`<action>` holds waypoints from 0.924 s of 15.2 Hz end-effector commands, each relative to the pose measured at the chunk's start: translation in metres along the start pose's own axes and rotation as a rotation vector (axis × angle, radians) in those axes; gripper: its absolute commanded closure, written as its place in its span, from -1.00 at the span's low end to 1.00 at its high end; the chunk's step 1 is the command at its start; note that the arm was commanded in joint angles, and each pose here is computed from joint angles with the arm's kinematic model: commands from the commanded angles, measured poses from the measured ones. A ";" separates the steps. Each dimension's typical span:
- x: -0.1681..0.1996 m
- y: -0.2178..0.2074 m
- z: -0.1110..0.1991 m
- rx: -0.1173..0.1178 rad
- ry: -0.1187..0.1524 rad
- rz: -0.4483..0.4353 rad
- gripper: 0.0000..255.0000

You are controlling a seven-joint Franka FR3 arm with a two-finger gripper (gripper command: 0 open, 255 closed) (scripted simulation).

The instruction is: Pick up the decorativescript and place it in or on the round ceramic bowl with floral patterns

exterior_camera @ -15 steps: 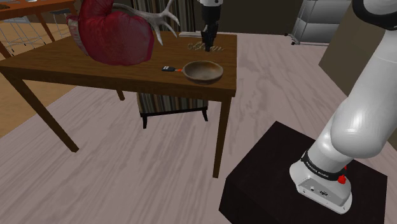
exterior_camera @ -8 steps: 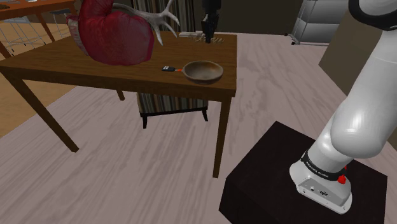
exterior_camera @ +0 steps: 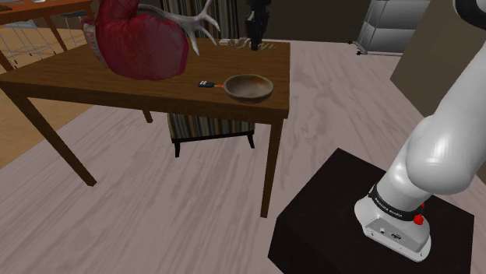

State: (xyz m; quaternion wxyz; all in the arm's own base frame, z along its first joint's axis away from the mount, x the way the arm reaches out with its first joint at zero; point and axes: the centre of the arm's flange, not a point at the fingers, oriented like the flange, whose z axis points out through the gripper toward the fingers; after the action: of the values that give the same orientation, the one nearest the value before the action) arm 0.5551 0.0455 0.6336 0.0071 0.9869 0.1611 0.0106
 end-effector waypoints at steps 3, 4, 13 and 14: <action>-0.017 -0.050 -0.002 0.000 0.000 0.001 1.00; -0.022 -0.063 -0.003 0.000 0.000 0.001 1.00; -0.037 -0.103 0.021 0.000 0.000 0.001 1.00; -0.037 -0.103 0.026 0.000 0.000 0.001 1.00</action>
State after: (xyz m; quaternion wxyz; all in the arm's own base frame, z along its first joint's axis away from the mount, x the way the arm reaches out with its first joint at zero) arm 0.4872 0.1312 0.6100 0.0074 0.9869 0.1608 0.0102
